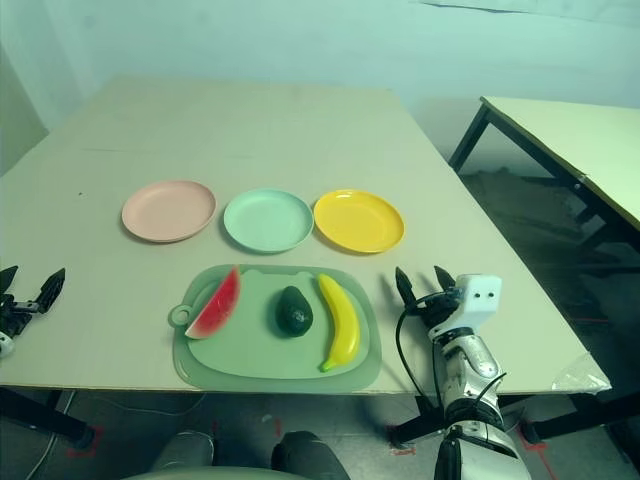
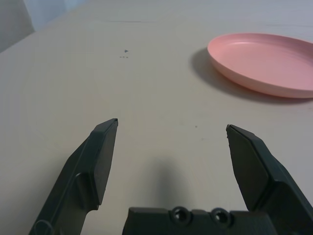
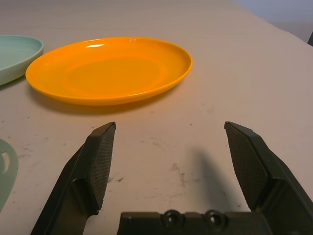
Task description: Place the fruits into color-matched plates.
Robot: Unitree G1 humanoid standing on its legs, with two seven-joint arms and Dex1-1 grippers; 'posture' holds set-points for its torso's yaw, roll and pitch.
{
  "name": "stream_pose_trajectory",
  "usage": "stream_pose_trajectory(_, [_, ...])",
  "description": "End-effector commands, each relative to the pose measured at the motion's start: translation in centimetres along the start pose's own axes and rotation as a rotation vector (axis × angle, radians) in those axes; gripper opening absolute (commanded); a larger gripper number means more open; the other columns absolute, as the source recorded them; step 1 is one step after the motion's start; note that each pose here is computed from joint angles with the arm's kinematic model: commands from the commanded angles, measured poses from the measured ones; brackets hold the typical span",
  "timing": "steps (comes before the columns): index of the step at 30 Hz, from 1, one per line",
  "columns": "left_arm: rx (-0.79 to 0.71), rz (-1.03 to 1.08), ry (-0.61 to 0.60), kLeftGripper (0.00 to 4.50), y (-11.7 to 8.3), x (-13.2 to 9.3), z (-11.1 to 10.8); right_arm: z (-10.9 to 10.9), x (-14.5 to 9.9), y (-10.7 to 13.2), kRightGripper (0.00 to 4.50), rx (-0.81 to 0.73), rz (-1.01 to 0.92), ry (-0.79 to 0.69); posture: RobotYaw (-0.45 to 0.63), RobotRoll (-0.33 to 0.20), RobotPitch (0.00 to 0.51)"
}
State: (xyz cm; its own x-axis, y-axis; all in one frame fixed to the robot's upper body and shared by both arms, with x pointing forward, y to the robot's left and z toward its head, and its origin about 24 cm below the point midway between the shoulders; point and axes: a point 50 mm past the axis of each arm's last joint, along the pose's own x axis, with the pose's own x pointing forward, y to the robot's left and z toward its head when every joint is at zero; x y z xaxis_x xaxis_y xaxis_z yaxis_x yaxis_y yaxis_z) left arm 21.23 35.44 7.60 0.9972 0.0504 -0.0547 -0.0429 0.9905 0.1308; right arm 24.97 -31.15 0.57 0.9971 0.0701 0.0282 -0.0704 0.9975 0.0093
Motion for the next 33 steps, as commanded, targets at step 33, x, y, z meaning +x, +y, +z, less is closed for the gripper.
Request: stream_pose_trajectory(33, [0.003,-0.681,-0.216,4.50,-4.8,2.6,4.7,4.4,-0.4,-0.9,4.46,-0.170,0.238,-0.078,-0.02,0.000,0.012])
